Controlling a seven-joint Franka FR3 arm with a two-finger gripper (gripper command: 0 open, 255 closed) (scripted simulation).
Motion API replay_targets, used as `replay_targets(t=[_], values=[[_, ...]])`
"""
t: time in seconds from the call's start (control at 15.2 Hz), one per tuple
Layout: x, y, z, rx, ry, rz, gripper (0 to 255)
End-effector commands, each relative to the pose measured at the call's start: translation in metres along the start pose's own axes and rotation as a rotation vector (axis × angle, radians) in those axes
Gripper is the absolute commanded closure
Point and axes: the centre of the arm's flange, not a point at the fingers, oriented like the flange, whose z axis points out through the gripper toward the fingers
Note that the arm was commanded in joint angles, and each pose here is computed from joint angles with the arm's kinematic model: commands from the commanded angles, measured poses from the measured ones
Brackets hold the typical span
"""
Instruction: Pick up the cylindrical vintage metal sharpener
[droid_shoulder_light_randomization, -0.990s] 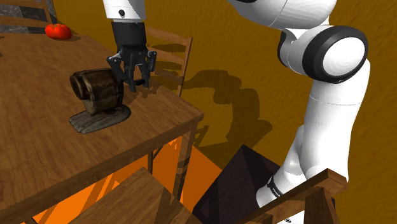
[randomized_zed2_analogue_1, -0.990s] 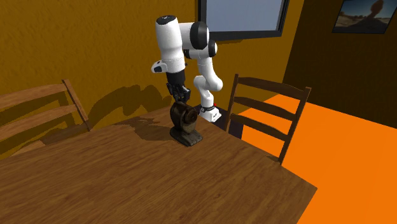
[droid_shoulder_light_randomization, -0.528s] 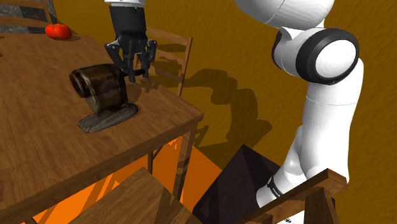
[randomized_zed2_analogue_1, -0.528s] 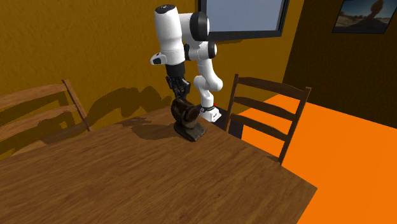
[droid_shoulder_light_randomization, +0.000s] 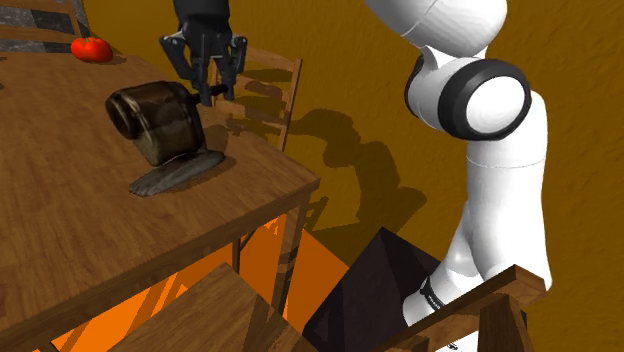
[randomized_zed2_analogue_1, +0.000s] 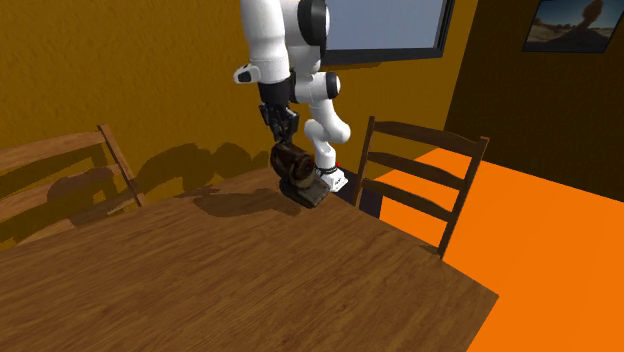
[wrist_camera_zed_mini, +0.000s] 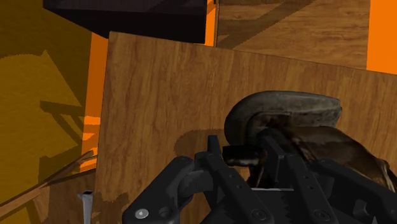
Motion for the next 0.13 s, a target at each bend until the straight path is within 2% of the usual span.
replay_targets(t=[0.0,0.07], values=[[-0.0015,0.0005,-0.0064,0.001,0.001,0.000,255],[-0.0015,0.0005,-0.0064,0.001,0.001,0.000,255]])
